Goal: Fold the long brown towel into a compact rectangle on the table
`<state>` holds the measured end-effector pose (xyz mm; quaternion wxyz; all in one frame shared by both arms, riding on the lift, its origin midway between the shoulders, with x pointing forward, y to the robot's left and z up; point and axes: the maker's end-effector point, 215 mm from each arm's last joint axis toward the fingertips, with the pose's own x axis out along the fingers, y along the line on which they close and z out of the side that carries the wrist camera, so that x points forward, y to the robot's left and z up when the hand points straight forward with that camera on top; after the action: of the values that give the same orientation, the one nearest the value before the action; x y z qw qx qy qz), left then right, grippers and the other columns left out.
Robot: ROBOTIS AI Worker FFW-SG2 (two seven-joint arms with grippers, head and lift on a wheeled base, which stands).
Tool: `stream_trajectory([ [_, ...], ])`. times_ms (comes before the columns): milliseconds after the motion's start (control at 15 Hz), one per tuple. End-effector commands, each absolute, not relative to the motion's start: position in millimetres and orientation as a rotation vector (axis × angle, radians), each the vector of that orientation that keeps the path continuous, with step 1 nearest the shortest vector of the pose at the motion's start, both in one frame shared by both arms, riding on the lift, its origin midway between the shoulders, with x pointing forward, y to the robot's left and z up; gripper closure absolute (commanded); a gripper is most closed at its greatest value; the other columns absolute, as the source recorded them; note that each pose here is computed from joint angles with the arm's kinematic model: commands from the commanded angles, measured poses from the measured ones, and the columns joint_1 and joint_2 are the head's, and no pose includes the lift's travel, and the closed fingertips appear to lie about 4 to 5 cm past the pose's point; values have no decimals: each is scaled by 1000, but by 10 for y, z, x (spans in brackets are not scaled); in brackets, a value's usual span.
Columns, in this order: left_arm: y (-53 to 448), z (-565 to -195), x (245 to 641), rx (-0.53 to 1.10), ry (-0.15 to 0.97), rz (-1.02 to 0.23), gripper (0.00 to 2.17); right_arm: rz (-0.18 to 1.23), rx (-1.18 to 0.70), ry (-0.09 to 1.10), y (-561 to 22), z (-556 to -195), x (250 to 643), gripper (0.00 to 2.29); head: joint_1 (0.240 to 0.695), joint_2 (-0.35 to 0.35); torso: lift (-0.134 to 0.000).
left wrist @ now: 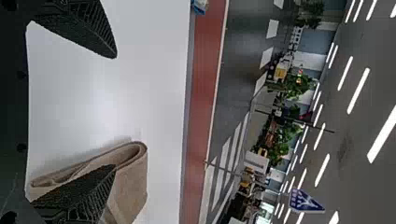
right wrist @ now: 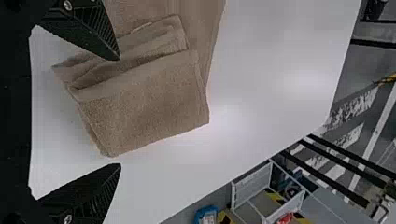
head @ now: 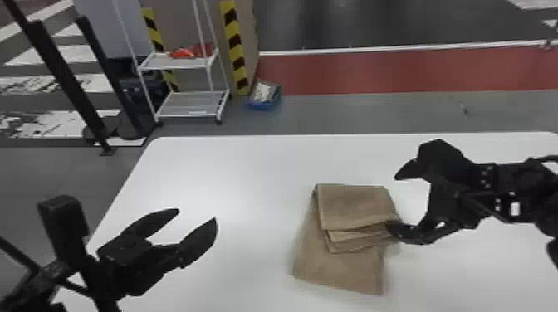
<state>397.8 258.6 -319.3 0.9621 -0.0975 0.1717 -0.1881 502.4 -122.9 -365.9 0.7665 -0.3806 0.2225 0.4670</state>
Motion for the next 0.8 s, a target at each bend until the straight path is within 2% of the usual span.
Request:
stream_trajectory([
  [0,2656,-3155,4002,-211,315,-366,43,1071,-865,528,-1170,-3654,5017,76,695,166,-125],
  [333,2766,-3157,4014,-223,268,-349,43,1170,-1137,586,-1056,-3747,5103,120,695,199,-125],
  [600,2870,-3162,3981,-233,241,-335,43,1231,-1349,598,-909,-4031,4983,157,695,223,-125],
  [733,2909,-3180,3951,-238,233,-330,43,1261,-1362,614,-805,-4134,4936,181,695,237,-125],
])
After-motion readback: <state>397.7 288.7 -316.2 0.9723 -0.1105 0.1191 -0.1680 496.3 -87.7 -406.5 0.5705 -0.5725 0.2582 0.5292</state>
